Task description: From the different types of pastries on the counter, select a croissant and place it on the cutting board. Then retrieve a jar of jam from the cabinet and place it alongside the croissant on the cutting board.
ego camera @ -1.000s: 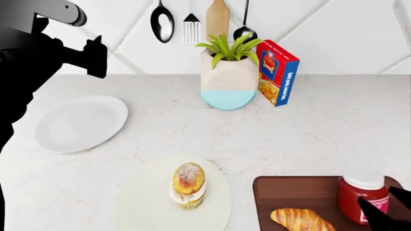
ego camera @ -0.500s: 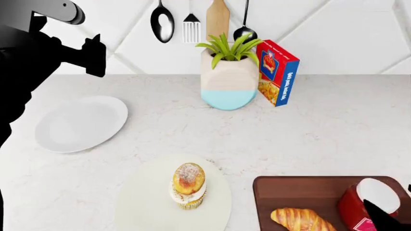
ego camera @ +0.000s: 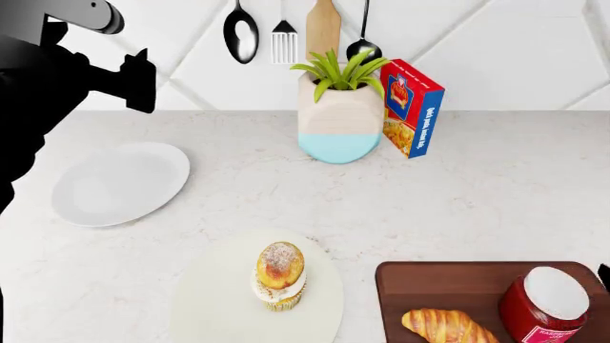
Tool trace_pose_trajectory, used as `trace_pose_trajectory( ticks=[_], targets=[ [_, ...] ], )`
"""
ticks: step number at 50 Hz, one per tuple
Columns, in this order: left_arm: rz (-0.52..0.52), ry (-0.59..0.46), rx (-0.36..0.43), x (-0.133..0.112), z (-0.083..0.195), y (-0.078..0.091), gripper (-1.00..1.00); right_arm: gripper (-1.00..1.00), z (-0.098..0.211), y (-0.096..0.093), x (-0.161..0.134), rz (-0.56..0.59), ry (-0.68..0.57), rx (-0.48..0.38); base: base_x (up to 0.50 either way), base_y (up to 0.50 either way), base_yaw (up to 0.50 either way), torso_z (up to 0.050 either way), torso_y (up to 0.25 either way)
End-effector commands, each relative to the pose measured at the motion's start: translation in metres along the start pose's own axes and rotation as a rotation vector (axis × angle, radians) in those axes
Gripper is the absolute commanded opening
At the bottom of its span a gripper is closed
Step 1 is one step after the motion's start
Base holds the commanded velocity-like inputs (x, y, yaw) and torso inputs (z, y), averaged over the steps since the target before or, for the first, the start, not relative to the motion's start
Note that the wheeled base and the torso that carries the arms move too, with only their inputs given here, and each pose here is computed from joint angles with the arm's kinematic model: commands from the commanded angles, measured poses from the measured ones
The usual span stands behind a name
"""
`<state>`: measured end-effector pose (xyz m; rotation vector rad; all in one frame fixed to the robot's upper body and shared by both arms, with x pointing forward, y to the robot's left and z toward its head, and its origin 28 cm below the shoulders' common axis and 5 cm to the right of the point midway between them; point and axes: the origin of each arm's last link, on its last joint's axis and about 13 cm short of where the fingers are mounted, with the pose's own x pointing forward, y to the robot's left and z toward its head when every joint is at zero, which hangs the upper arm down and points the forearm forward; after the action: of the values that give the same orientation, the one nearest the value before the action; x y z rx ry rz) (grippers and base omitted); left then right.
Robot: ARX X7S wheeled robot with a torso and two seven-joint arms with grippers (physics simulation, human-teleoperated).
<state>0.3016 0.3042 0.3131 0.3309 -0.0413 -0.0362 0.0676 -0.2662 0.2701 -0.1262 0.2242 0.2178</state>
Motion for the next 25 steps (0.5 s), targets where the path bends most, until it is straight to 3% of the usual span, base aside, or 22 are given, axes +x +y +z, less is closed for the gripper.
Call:
trace_pose_trajectory(
  ticks=[1,25],
  targets=[
    [0.002,0.0,-0.001,0.0,0.0,0.0,1.0,1.0,0.031,-0.007,-0.025,-0.047,-0.124,0.011,0.0,0.0,0.0,0.0,0.0],
    [0.042,-0.046,-0.015,-0.023,0.011,0.009,1.0,1.0,0.101,-0.021,-0.041,-0.121,-0.29,0.017,0.0,0.0,0.0,0.0,0.0]
  ],
)
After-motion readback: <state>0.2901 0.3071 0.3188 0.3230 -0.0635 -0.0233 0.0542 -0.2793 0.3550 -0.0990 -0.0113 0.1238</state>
